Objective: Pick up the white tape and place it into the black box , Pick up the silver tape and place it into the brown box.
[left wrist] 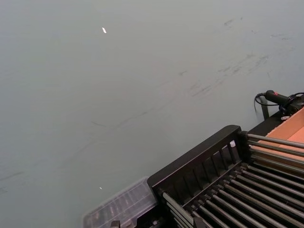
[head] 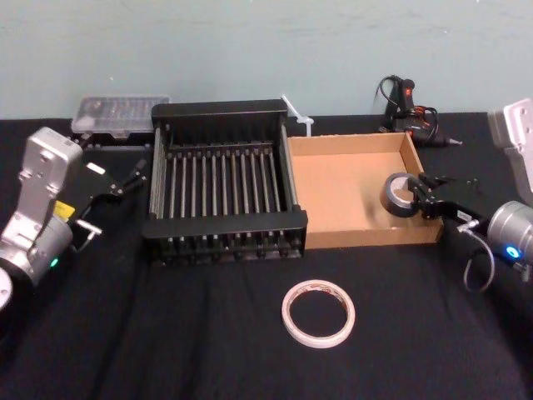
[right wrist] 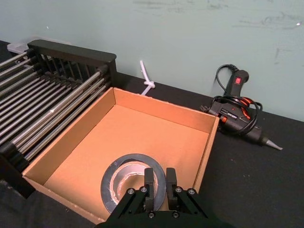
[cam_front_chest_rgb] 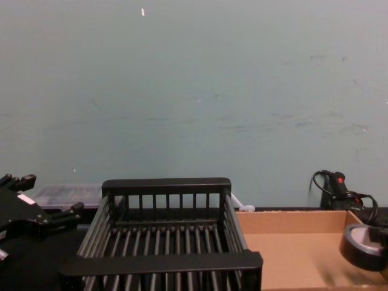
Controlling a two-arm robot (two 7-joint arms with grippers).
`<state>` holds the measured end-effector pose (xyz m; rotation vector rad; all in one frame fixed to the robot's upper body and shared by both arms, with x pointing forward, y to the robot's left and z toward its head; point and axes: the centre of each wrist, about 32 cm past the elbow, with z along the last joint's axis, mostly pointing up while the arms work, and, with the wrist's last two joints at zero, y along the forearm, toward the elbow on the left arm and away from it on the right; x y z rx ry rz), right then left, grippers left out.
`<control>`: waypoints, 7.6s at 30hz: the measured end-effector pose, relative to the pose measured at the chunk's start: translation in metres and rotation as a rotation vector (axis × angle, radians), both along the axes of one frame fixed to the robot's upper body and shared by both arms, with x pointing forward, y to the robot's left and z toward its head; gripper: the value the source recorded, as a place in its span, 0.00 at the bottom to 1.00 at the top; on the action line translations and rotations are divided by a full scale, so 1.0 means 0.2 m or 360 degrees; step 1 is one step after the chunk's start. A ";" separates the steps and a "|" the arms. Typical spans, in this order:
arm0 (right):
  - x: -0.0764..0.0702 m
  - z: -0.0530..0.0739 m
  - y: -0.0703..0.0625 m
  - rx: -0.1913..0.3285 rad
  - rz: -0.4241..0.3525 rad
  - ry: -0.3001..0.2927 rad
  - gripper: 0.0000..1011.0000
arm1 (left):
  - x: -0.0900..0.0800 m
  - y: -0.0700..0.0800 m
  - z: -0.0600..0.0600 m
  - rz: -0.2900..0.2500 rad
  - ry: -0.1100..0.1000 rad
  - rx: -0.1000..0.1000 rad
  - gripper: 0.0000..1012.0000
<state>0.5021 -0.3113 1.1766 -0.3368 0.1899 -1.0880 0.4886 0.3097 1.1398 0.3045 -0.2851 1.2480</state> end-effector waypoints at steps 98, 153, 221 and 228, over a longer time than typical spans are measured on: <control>-0.23 0.06 0.08 0.0003 0.0365 0.0076 0.99 | 0.00 0.00 0.00 0.0000 0.0000 0.0000 0.99; -0.25 -0.07 0.24 -0.0189 0.0711 0.0268 0.99 | 0.00 0.00 0.00 0.0000 0.0000 0.0000 0.99; -0.21 -0.13 0.28 -0.0208 0.0696 0.0292 0.99 | 0.00 0.00 0.00 0.0000 0.0000 0.0000 0.99; -0.21 -0.13 0.28 -0.0208 0.0695 0.0291 0.99 | 0.00 0.00 0.00 0.0000 0.0000 0.0000 0.99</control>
